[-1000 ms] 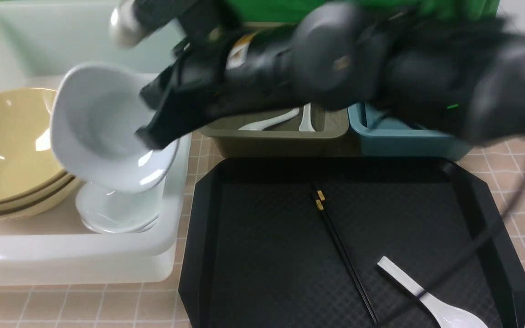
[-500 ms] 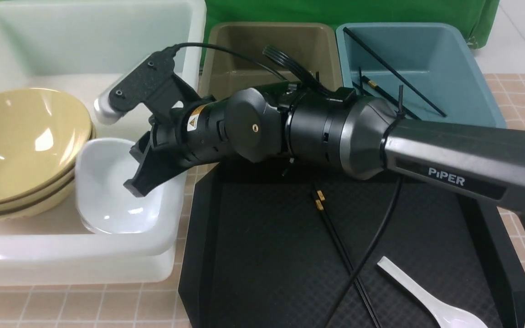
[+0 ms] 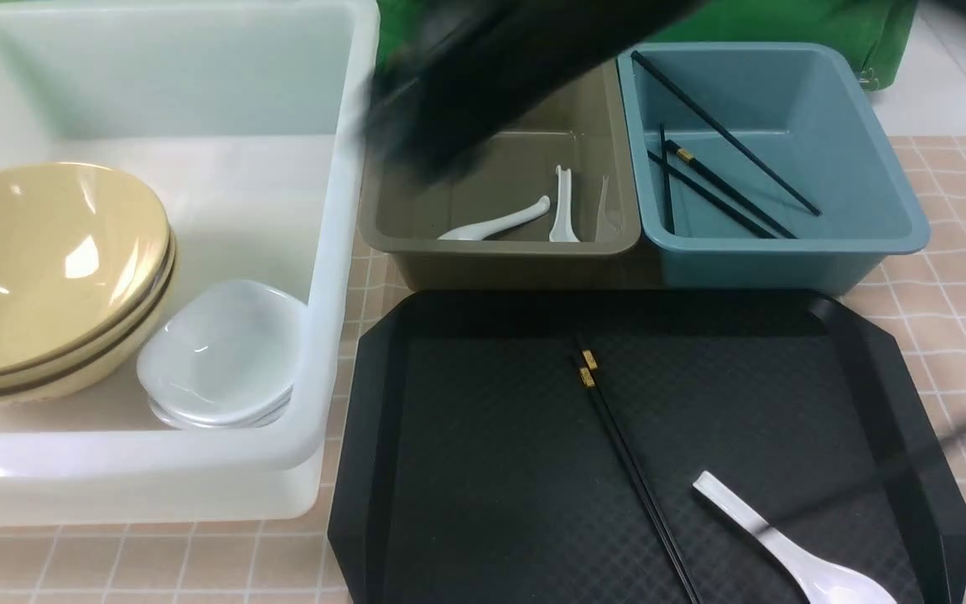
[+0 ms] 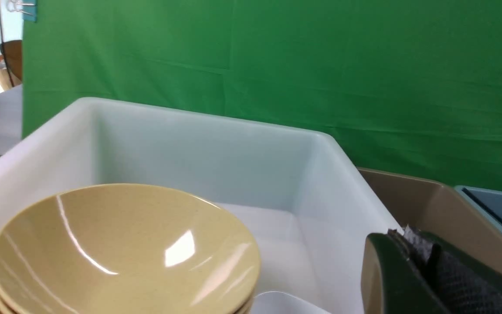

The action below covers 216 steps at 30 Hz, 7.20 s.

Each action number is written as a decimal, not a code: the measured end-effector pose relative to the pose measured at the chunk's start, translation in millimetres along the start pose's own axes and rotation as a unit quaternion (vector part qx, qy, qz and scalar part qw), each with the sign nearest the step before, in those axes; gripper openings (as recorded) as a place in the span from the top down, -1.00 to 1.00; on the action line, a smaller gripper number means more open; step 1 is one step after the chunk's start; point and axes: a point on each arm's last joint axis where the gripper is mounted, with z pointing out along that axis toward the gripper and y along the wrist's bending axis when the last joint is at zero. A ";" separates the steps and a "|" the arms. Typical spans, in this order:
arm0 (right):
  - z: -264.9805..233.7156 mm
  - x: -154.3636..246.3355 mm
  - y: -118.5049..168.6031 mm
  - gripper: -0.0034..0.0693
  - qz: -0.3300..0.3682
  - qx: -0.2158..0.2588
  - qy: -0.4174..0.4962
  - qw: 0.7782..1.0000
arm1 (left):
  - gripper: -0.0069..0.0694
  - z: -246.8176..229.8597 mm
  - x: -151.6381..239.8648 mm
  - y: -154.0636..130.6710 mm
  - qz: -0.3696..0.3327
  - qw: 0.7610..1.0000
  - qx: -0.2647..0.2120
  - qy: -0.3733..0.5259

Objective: On brown table put chopsticks spoon bowls plates into blue grey white boxes.

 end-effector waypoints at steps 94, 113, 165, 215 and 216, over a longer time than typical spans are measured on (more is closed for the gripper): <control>172.1 211.8 37.1 0.03 0.214 -0.021 0.295 0.931 | 0.81 1.5 10.8 -1.3 0.001 1.000 0.026 0.014; 61.6 151.6 13.4 0.80 0.145 0.018 0.149 0.978 | 0.81 1.6 10.1 -0.5 0.000 1.000 0.022 0.009; 45.6 133.0 -54.7 0.72 0.150 0.112 -0.081 0.979 | 0.81 1.5 11.2 -1.3 0.000 1.000 0.026 0.015; 169.5 201.1 61.3 0.55 0.103 -0.082 0.244 0.961 | 0.81 1.6 9.9 -0.4 -0.009 1.000 0.022 0.007; 169.1 200.3 61.0 0.60 0.099 -0.084 0.246 0.961 | 0.81 1.6 9.9 -0.4 -0.009 1.000 0.022 0.007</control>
